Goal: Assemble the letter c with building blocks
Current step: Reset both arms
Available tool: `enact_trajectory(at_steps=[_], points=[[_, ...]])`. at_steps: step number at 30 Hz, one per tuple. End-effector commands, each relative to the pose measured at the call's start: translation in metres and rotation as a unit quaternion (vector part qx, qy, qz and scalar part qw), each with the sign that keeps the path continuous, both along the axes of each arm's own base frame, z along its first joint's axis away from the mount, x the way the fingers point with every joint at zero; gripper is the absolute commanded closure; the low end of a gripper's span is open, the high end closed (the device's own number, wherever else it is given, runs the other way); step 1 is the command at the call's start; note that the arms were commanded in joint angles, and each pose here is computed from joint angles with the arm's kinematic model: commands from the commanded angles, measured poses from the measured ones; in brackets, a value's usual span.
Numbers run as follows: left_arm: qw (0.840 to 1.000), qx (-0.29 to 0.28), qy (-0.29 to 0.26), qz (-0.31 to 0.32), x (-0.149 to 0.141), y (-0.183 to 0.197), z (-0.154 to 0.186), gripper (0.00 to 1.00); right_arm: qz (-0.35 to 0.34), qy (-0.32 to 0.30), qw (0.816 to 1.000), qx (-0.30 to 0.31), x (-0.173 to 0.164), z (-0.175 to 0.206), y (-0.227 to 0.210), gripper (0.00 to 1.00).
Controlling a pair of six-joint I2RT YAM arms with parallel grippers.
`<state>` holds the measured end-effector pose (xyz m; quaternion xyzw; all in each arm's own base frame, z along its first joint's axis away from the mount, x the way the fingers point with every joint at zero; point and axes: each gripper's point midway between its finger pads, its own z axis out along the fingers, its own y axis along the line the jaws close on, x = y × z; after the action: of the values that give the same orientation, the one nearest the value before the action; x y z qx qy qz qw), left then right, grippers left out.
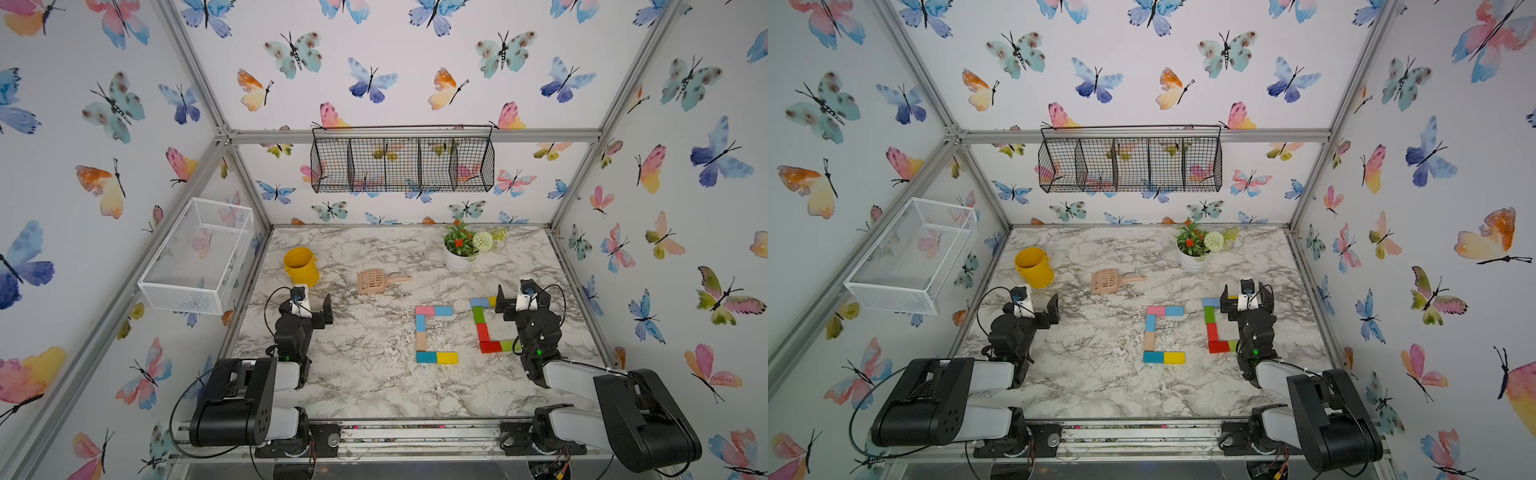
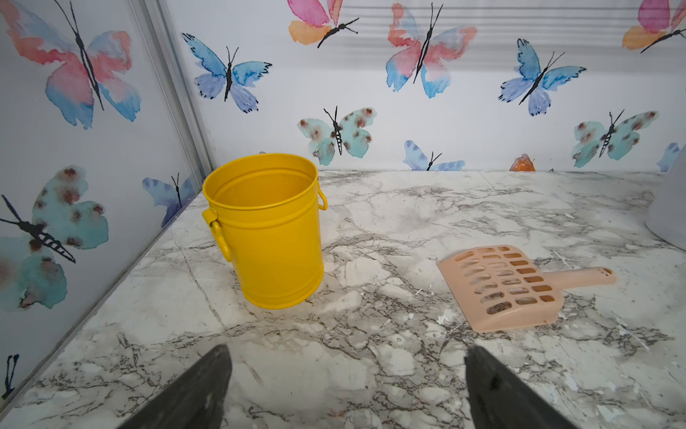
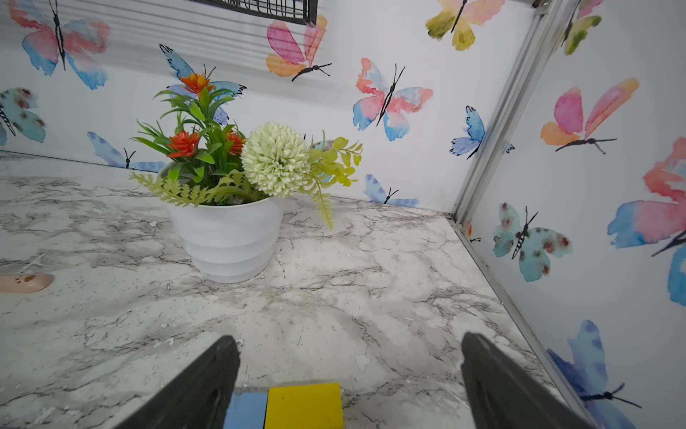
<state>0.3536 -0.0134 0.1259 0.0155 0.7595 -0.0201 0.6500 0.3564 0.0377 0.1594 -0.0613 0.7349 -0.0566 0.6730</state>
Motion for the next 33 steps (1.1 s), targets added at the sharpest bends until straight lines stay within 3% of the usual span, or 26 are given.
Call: enact_trajectory(at_steps=[1, 6, 13, 24, 33], points=[[1.000, 0.004, 0.013, -0.004, 0.001, 0.000, -0.006, 0.02, 0.025, 0.018, 1.000, 0.004, 0.006, -0.009, 0.010, 0.02], [1.000, 0.001, 0.017, 0.007, 0.004, 0.003, -0.007, 0.02, 0.018, 0.017, 1.000, 0.009, -0.001, -0.032, 0.006, 0.02], [1.000, 0.003, 0.023, 0.000, 0.006, 0.001, -0.008, 0.02, 0.004, -0.027, 0.999, 0.017, -0.009, -0.031, -0.001, 0.03], [1.000, 0.001, 0.026, 0.008, 0.007, 0.003, -0.009, 0.02, 0.004, 0.043, 0.999, 0.030, 0.014, -0.051, -0.005, 0.00], [0.999, -0.006, 0.033, 0.036, 0.009, 0.013, -0.011, 0.02, 0.006, 0.044, 0.999, 0.032, 0.015, -0.051, -0.005, 0.00]])
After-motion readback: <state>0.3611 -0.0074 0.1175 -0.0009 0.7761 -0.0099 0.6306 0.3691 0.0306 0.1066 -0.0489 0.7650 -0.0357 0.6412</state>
